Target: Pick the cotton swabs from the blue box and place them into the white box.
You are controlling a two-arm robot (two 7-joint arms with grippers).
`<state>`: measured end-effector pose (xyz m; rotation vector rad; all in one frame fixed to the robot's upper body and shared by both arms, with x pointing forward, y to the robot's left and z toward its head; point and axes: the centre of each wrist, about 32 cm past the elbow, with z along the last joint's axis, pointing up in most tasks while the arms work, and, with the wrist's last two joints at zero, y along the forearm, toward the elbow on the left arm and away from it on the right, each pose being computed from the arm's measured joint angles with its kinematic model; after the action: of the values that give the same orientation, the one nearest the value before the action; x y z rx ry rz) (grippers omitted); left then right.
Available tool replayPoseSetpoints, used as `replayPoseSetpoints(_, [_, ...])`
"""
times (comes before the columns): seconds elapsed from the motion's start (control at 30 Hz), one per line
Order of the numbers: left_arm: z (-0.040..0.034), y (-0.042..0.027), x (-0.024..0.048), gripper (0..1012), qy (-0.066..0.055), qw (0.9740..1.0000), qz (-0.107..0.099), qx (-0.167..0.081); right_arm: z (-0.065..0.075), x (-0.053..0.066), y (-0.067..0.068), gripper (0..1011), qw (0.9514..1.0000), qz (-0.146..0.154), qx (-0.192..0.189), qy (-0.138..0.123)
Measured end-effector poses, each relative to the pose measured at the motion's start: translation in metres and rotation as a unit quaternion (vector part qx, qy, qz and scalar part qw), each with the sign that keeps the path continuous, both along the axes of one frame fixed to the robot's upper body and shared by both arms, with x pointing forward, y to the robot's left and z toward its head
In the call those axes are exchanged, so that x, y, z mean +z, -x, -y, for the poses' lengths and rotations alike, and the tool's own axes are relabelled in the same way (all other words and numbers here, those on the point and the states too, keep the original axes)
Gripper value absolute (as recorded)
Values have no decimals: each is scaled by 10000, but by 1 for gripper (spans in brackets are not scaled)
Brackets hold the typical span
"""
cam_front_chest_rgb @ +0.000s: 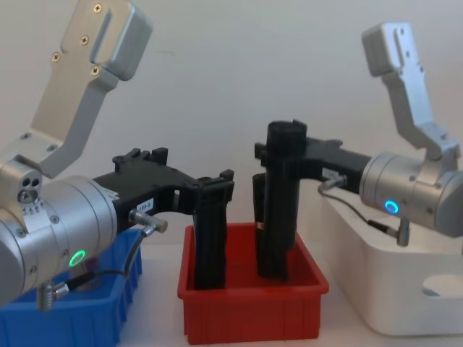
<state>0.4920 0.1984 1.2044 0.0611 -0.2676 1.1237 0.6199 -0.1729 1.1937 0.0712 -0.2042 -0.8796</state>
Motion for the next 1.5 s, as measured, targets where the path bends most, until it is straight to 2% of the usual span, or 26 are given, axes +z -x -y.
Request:
replayPoseSetpoints(0.37, [0, 0, 0, 999, 0, 10000, 0, 0, 105, 298, 247, 476, 9987, 307, -388, -155])
replayPoseSetpoints(0.7, [0, 0, 0, 1000, 0, 10000, 0, 0, 284, 438, 422, 476, 9950, 327, -921, -207])
replayPoseSetpoints(1.1, [0, 0, 0, 999, 0, 10000, 0, 0, 540, 461, 566, 476, 9875, 217, -1550, -171])
replayPoseSetpoints(1.5, [0, 0, 0, 1000, 0, 10000, 0, 0, 682, 393, 613, 476, 9832, 28, -1826, -86])
